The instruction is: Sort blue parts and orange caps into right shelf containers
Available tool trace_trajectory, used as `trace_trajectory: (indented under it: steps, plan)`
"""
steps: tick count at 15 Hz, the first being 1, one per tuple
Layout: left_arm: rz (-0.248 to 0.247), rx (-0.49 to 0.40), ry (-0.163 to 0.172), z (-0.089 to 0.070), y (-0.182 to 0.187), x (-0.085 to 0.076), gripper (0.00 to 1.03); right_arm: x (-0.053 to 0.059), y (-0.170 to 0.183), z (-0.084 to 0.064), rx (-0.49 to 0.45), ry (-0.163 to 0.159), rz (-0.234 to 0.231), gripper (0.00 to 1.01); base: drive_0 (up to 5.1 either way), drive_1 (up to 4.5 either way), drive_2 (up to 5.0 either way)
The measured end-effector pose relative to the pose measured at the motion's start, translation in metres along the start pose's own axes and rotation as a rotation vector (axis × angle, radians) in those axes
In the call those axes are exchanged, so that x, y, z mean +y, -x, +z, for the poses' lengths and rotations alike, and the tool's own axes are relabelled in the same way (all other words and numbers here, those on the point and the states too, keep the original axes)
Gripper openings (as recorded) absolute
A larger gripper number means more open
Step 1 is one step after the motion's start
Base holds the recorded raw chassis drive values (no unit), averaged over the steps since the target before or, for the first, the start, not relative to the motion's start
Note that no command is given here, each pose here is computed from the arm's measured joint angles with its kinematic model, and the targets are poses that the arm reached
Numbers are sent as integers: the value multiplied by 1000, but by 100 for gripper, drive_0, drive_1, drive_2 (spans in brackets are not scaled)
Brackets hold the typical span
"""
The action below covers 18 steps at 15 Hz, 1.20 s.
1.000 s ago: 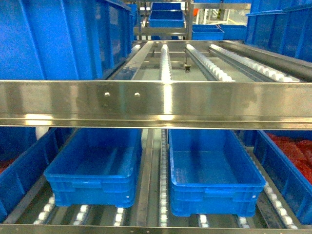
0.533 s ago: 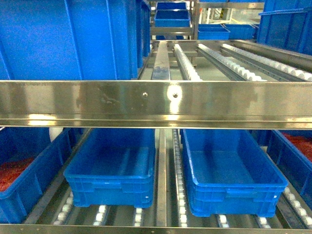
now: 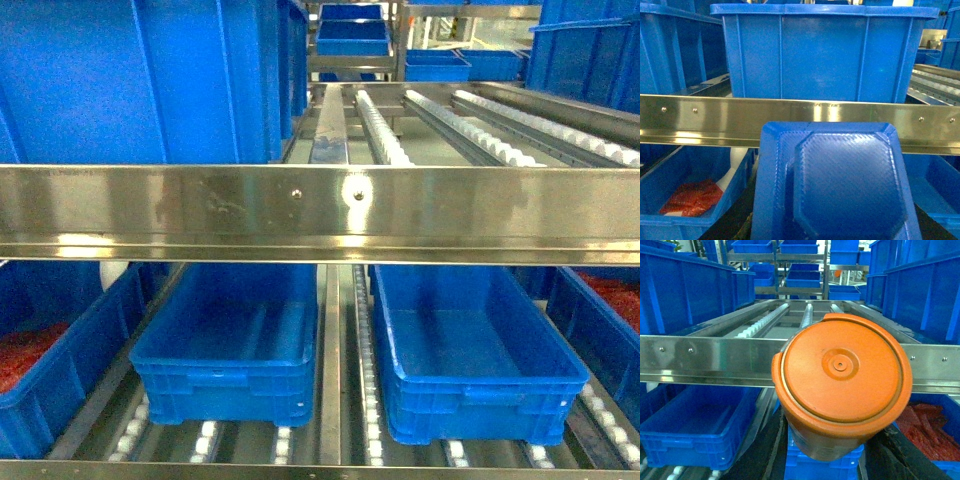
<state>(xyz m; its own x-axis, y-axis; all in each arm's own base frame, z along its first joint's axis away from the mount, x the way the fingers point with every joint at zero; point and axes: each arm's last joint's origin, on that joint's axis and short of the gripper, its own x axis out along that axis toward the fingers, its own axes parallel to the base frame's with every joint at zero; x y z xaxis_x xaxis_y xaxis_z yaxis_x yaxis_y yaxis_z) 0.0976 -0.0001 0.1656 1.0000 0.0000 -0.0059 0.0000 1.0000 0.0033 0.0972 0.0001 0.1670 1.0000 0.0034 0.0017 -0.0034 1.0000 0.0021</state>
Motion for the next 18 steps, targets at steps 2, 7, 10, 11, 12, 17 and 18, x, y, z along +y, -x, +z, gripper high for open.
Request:
trace_trajectory:
  steps: [2, 7, 10, 11, 12, 17, 18]
  plan:
    - [0, 0, 0, 0, 0, 0, 43, 0, 0, 0, 0, 0, 0, 38, 0, 0, 0]
    - [0, -5, 0, 0, 0, 0, 43, 0, 0, 0, -2, 0, 0, 38, 0, 0, 0]
    - [-2, -2, -1, 0, 0, 0, 43, 0, 0, 0, 0, 0, -3, 38, 0, 0, 0]
    - [-1, -1, 0, 0, 0, 0, 43, 0, 0, 0, 0, 0, -3, 38, 0, 0, 0]
    - [-1, -1, 0, 0, 0, 0, 43, 0, 0, 0, -2, 0, -3, 38, 0, 0, 0]
    - [-1, 0, 0, 0, 0, 0, 43, 0, 0, 0, -1, 0, -3, 38, 0, 0, 0]
    - [-1, -1, 0, 0, 0, 0, 43, 0, 0, 0, -1, -1, -3, 38, 0, 0, 0]
